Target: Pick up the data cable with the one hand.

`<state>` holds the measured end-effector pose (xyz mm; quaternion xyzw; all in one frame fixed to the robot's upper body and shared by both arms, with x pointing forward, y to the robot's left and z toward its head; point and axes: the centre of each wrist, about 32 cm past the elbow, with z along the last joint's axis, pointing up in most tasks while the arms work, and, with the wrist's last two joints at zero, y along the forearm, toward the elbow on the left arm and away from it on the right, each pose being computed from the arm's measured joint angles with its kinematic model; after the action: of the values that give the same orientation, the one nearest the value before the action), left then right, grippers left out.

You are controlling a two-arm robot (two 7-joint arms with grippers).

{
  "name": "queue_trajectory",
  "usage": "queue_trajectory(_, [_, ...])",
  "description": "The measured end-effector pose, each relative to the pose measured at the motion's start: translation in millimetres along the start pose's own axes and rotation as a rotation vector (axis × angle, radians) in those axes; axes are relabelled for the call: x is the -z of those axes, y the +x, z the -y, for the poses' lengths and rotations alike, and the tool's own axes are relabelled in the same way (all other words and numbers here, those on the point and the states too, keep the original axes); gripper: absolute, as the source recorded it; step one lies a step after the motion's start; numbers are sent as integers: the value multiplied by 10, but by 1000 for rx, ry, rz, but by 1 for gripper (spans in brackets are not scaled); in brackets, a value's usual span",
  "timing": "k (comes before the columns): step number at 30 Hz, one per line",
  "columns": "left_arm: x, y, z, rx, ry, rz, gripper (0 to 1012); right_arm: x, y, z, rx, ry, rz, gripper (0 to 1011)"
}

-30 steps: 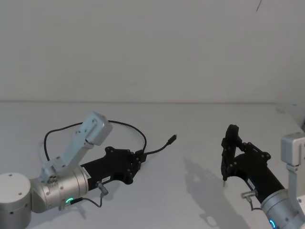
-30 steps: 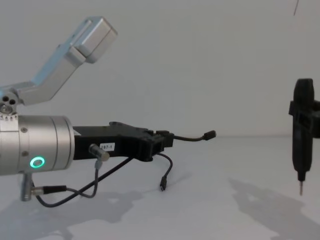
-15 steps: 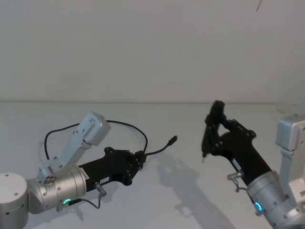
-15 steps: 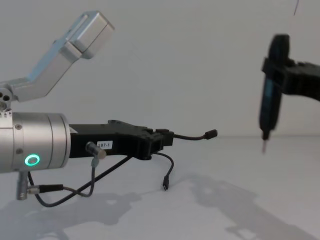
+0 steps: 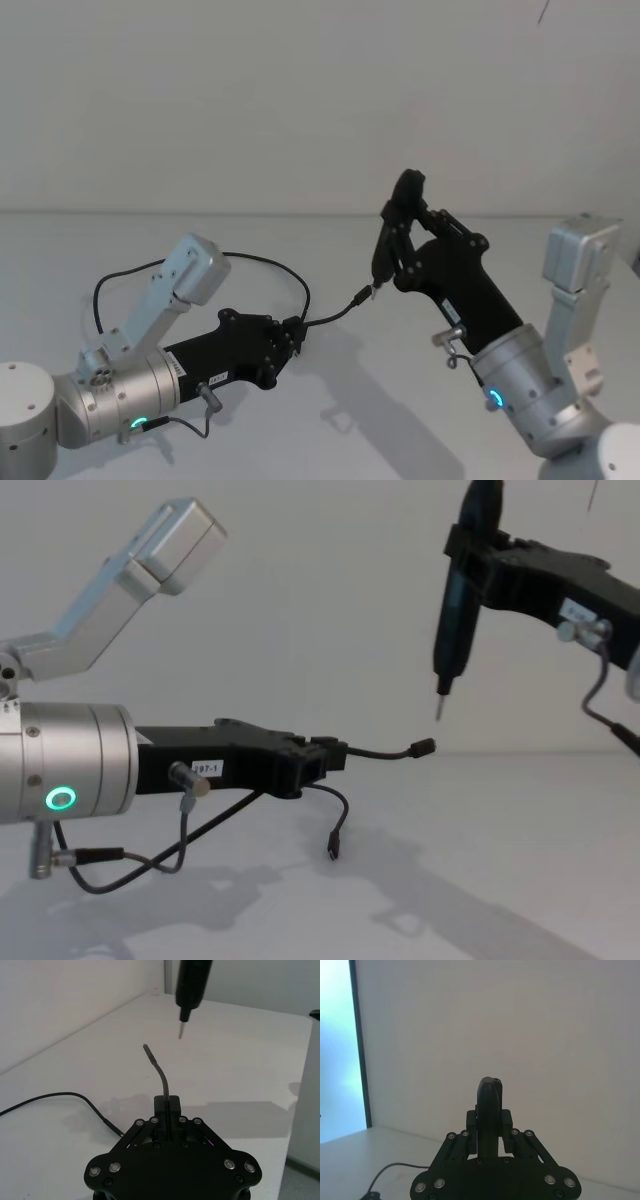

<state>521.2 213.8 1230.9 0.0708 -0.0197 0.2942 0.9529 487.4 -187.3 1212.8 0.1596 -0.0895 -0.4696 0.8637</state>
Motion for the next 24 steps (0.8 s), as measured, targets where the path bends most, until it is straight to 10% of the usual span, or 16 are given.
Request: queue_trajectory(24, [-2, -3, -6, 2, 0, -1, 42, 329, 311, -355, -95, 49, -54, 279])
